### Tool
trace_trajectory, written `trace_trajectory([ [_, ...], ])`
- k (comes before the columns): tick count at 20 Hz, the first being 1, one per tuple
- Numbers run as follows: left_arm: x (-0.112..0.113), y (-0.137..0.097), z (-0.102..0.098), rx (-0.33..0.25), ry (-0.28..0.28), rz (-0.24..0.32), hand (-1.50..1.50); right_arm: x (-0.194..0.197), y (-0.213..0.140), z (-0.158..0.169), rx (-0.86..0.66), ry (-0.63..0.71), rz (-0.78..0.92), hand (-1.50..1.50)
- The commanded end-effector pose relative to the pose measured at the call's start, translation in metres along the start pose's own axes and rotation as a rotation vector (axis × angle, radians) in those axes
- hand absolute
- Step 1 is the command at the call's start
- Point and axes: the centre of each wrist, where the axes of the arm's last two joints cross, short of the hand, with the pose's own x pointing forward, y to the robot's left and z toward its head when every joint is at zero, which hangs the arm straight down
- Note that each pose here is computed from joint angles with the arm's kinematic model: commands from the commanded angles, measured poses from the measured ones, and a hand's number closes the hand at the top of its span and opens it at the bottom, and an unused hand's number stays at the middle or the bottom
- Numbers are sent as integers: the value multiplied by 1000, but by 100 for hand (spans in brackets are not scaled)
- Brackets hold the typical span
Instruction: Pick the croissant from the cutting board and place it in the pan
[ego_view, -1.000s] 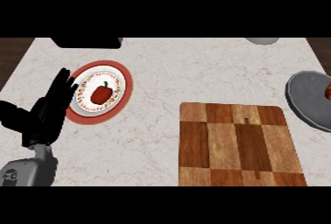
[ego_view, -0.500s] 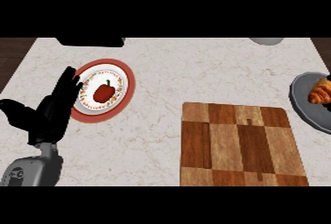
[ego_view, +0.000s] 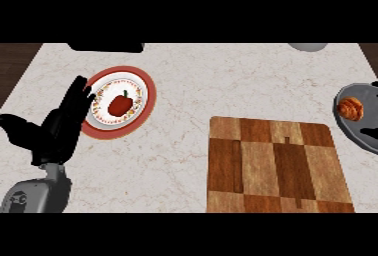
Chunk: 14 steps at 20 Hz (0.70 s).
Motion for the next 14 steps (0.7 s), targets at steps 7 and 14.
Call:
trace_trajectory([
  [7, -4, -5, 1, 18, 13, 2, 0, -25, -40, 14, -154, -75, -437, -150],
  [14, -7, 6, 4, 47, -1, 10, 0, -82, -89, 78, -164, -83, -692, -150],
])
